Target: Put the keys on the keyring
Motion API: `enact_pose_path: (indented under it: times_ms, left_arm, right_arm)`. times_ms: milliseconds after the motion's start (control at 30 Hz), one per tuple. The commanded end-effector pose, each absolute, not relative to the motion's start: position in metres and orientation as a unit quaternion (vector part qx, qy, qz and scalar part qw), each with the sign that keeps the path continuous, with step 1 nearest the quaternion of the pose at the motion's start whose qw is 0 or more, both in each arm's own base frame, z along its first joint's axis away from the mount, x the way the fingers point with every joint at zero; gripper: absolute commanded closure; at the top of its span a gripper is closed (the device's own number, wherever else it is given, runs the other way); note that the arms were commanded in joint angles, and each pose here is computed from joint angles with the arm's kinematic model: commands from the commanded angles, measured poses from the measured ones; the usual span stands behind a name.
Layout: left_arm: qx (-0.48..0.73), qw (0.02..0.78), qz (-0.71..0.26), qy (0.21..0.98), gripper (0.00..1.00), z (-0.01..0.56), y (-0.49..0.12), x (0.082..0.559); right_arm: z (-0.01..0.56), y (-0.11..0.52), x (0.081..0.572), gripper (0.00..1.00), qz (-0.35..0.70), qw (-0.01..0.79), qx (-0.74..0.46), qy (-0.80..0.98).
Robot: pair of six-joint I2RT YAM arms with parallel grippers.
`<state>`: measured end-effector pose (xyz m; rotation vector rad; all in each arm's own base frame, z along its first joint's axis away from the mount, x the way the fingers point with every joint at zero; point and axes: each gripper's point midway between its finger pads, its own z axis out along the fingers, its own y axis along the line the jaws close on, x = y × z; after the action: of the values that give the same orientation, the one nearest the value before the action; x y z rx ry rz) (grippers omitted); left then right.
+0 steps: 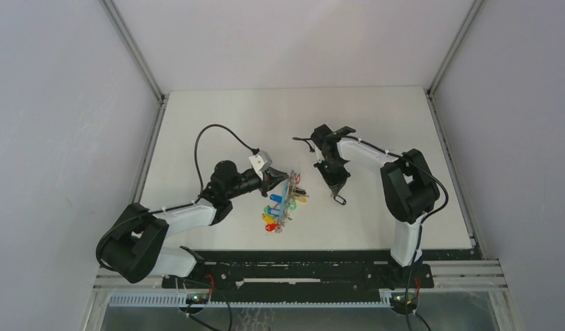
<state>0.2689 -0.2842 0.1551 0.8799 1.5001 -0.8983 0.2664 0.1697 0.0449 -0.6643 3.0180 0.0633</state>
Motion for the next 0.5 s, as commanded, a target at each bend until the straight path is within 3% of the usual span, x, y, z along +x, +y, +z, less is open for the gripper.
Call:
enact_pose_path:
  times_ms: [0,233,467]
  left_arm:
    - [0.386,0.593,-0.382,0.595,1.00,0.193,-0.291,0.273]
    - [0.387,0.592,-0.381,0.595,1.00,0.192,-0.292,0.274]
    - [0.388,0.591,-0.381,0.596,1.00,0.190,-0.292,0.274]
  right_arm:
    - [0.056,0.158,0.249,1.00,-0.002,-0.035,-0.257,0.966]
    - [0.036,0.166,0.252,1.00,-0.010,-0.074,-0.279,0.957]
    - [0.030,0.178,0.269,0.97,-0.018,-0.063,-0.282,0.957]
